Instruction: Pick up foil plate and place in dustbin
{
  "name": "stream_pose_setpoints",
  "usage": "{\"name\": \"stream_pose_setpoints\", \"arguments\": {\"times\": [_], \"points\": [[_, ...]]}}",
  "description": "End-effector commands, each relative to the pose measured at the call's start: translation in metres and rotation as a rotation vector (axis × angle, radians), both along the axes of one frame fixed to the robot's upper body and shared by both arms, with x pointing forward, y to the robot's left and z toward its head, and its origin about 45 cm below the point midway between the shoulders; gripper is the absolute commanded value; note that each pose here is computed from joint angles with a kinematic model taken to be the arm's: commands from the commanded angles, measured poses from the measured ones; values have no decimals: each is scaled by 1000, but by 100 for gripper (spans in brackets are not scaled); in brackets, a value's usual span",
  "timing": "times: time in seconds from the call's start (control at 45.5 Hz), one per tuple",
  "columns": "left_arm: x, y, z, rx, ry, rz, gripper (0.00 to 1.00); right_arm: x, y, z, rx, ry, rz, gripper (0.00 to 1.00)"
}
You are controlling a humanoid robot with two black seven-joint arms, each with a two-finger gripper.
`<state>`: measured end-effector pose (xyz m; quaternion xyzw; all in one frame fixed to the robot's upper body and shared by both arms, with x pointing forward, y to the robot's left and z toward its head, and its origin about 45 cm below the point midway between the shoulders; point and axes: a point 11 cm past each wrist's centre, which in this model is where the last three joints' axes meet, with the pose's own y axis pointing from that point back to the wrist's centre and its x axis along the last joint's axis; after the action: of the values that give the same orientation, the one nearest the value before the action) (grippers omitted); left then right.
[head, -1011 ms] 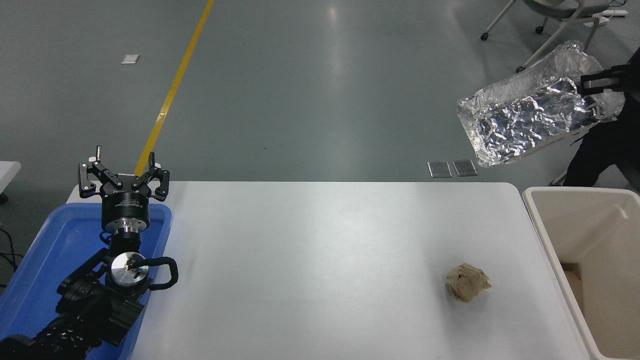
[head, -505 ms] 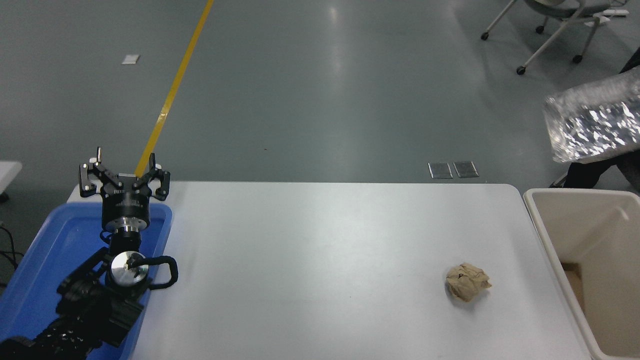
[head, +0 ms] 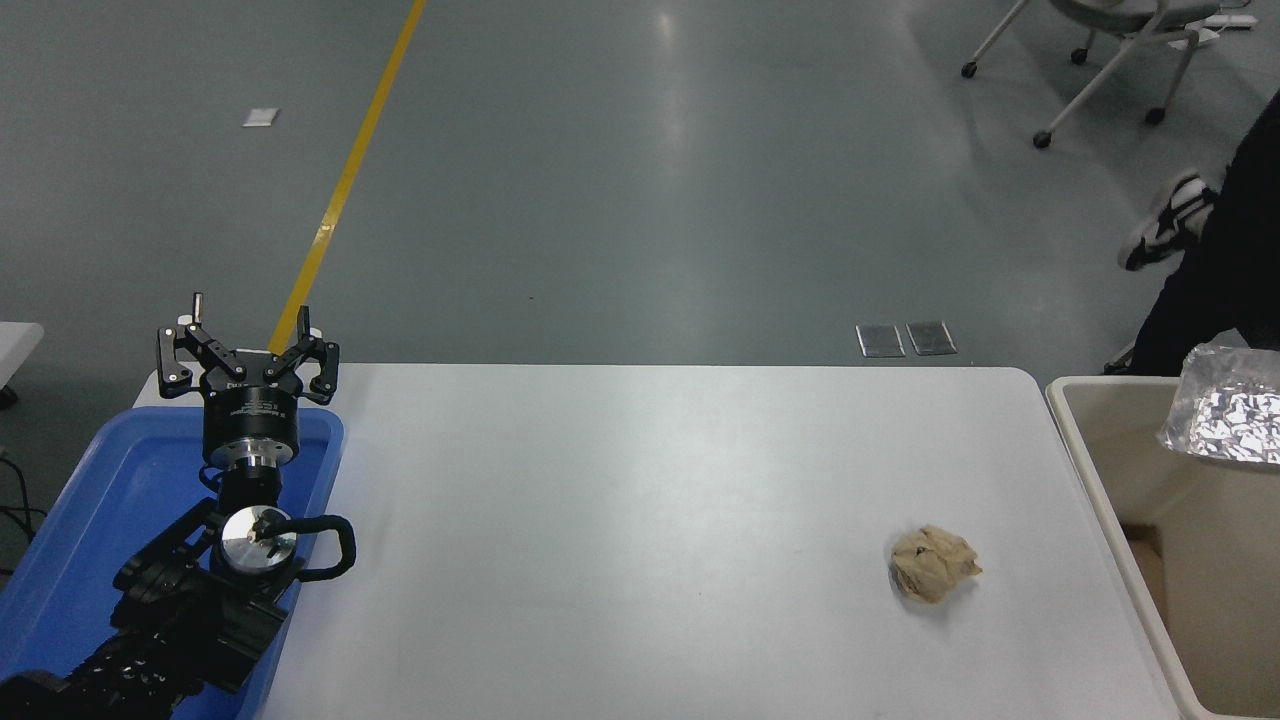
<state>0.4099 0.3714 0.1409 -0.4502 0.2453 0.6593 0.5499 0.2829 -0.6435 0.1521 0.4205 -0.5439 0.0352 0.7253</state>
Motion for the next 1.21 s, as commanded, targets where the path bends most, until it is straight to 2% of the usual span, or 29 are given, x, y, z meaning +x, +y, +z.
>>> {"name": "stream_pose_setpoints", "arguments": {"times": [0.0, 0.11, 0.154, 0.198, 0.22, 0.33, 0.352, 0.44, 0.505, 0.637, 0.769, 0.923, 1.187], "points": [[0, 0, 0, -1, 0, 1, 99, -35, 10, -49, 104, -33, -125, 0], [0, 0, 0, -1, 0, 1, 99, -33, 15, -53, 114, -32, -122, 0], [0, 0, 0, -1, 0, 1, 99, -32, 18, -55, 121, -33, -120, 17], [0, 0, 0, -1, 0, 1, 99, -31, 20, -56, 125, -37, -120, 43], [0, 0, 0, -1, 0, 1, 99, -30, 20, -56, 131, -43, -125, 53], [0, 0, 0, -1, 0, 1, 99, -27, 24, -57, 153, -61, -136, 98], [0, 0, 0, -1, 0, 1, 99, -25, 24, -56, 156, -65, -136, 100], [0, 0, 0, 0, -1, 0, 99, -26, 25, -56, 160, -54, -130, 100], [1, 0, 1, 0, -2, -1, 99, -11, 27, -45, 157, -69, -105, 100], [0, 0, 0, 0, -1, 0, 99, 7, 9, 4, 102, -65, -44, 100], [0, 0, 0, 0, 0, -2, 99, 33, 19, 55, 95, -49, 87, 100], [1, 0, 1, 0, -1, -2, 99, 66, 65, 103, 129, -11, 295, 100], [1, -1, 1, 1, -1, -3, 99, 117, 195, 181, 389, 139, 622, 100]]}}
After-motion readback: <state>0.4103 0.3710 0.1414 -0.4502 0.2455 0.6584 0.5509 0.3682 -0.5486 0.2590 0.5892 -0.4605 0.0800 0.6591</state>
